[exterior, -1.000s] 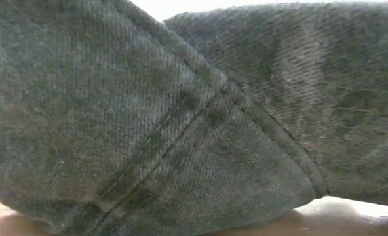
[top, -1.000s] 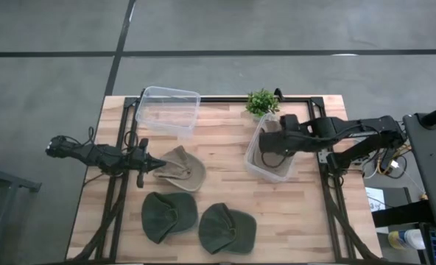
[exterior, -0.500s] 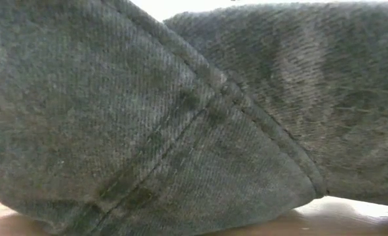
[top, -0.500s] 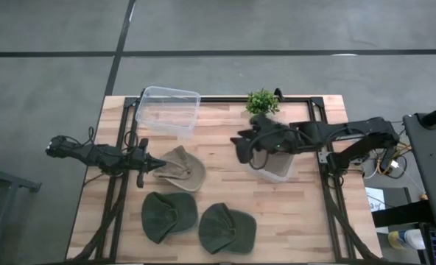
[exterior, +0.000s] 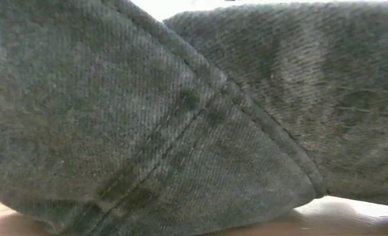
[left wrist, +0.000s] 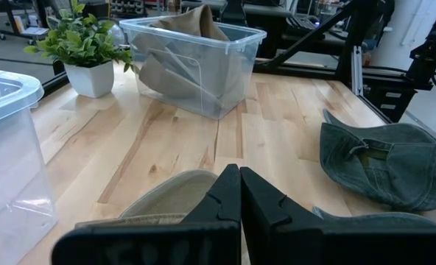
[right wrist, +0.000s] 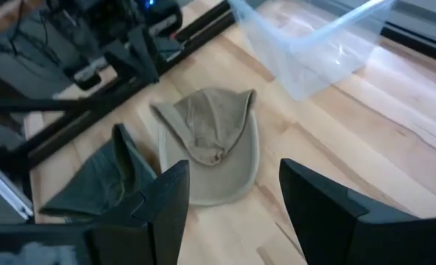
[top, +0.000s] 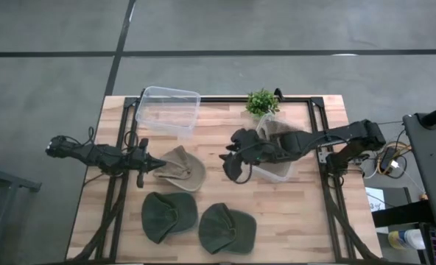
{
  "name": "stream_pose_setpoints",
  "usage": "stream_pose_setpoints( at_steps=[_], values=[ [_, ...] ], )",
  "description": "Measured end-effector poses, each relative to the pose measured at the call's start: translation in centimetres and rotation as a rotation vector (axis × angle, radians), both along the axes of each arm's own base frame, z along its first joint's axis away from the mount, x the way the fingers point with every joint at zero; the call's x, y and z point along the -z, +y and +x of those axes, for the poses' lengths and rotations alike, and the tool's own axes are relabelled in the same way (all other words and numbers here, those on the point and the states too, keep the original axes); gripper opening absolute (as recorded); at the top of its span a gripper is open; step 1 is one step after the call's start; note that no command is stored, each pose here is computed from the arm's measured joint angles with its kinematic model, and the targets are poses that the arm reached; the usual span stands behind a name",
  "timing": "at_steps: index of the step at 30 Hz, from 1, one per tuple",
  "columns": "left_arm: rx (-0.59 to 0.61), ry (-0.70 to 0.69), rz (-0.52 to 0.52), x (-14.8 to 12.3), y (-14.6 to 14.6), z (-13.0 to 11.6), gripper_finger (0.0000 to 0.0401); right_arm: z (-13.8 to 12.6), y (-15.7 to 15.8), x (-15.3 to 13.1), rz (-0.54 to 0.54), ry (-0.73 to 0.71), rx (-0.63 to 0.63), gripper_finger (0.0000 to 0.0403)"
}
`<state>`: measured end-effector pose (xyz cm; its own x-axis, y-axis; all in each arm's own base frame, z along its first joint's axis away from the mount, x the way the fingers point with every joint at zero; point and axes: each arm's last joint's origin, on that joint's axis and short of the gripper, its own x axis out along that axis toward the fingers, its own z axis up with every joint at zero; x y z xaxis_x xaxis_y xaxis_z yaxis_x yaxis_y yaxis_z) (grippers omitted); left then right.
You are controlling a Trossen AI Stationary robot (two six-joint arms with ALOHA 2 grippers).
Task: Pick & Place hat
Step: Put the brown cap into the right transparent bin
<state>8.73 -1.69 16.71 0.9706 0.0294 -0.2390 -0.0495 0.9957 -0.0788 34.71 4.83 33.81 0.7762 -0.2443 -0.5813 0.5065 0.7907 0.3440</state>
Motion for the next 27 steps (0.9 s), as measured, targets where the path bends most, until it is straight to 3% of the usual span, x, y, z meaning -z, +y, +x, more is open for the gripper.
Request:
stream_pose_setpoints(
  at_steps=[7,15,17,22,24,27],
  values=[
    [0.004,-0.001,0.020,0.0,0.0,0.0,0.0000,1.5,1.4,1.7,-0.067,0.046,-0.079,0.0203],
    [0.065,0.015,0.580,-0.1,0.2,0.0,0.0000,2.2,2.9,3.3,-0.111,0.105,-0.140,0.0203],
    [0.052,0.021,0.602,-0.1,0.2,0.0,0.0000,2.2,3.2,3.5,-0.138,0.118,-0.170,0.0203],
    [0.020,-0.065,0.475,-0.9,0.2,0.2,0.0000,2.1,3.6,3.6,-0.192,0.142,-0.222,0.0203],
    [0.036,-0.160,0.301,-1.6,0.0,0.3,0.0000,2.1,3.7,3.6,-0.206,0.146,-0.237,0.0203],
    [0.064,-0.295,-0.076,-2.9,-0.3,0.3,0.0000,2.0,3.9,3.6,-0.233,0.154,-0.272,0.0203]
  ],
)
